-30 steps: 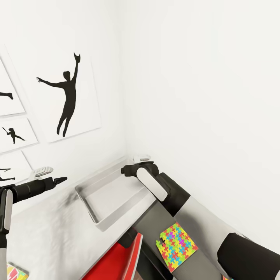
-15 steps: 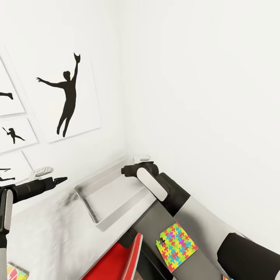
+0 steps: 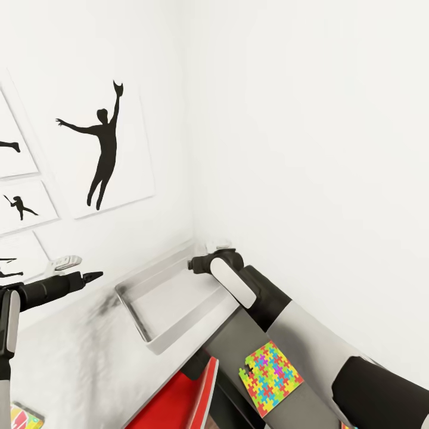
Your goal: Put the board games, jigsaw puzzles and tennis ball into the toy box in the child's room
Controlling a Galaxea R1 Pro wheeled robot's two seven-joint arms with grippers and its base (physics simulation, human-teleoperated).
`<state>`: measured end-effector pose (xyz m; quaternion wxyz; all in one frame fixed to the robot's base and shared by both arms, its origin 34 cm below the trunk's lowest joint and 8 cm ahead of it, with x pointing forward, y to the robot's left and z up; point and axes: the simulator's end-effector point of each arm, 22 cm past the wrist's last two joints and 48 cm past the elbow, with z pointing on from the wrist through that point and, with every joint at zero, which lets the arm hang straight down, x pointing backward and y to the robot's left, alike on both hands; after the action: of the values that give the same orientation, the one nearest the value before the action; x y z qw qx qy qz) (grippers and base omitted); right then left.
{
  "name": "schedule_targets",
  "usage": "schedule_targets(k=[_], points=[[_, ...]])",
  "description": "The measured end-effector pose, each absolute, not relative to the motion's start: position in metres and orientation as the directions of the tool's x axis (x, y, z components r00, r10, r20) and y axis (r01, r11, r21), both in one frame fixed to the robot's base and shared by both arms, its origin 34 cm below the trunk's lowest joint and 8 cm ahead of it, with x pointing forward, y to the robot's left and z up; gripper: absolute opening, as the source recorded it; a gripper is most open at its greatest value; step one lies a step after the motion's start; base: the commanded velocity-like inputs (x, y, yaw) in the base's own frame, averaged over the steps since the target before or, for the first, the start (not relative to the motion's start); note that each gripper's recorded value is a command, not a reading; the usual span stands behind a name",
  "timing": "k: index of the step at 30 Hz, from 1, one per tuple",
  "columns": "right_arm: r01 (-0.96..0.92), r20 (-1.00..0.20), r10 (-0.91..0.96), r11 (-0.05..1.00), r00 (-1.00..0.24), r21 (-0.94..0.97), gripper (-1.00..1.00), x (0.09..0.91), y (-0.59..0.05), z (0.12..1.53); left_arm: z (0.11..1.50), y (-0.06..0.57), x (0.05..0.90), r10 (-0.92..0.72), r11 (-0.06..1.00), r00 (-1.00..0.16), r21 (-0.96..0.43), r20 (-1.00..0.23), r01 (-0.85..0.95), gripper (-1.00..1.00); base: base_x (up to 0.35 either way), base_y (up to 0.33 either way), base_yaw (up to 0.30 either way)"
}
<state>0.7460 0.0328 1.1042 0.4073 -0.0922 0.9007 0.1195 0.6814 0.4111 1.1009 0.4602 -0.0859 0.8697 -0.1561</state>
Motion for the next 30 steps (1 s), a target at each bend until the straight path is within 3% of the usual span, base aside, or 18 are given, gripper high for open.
schedule_targets(k=[15, 30], points=[[-0.173, -0.692, -0.082, 0.983, -0.717, 0.062, 1.00, 0.740, 0.003, 1.080, 1.085, 0.361, 0.689, -0.183, 0.949, -0.624, -0.301, -0.760, 0.089, 1.00, 0.000, 0.000, 0.000], [-0.084, -0.623, -0.021, 0.994, -0.782, 0.072, 1.00, 0.727, -0.009, 1.066, 1.077, 0.370, 0.691, -0.180, 0.961, -0.633, -0.272, -0.753, 0.050, 1.00, 0.000, 0.000, 0.000]])
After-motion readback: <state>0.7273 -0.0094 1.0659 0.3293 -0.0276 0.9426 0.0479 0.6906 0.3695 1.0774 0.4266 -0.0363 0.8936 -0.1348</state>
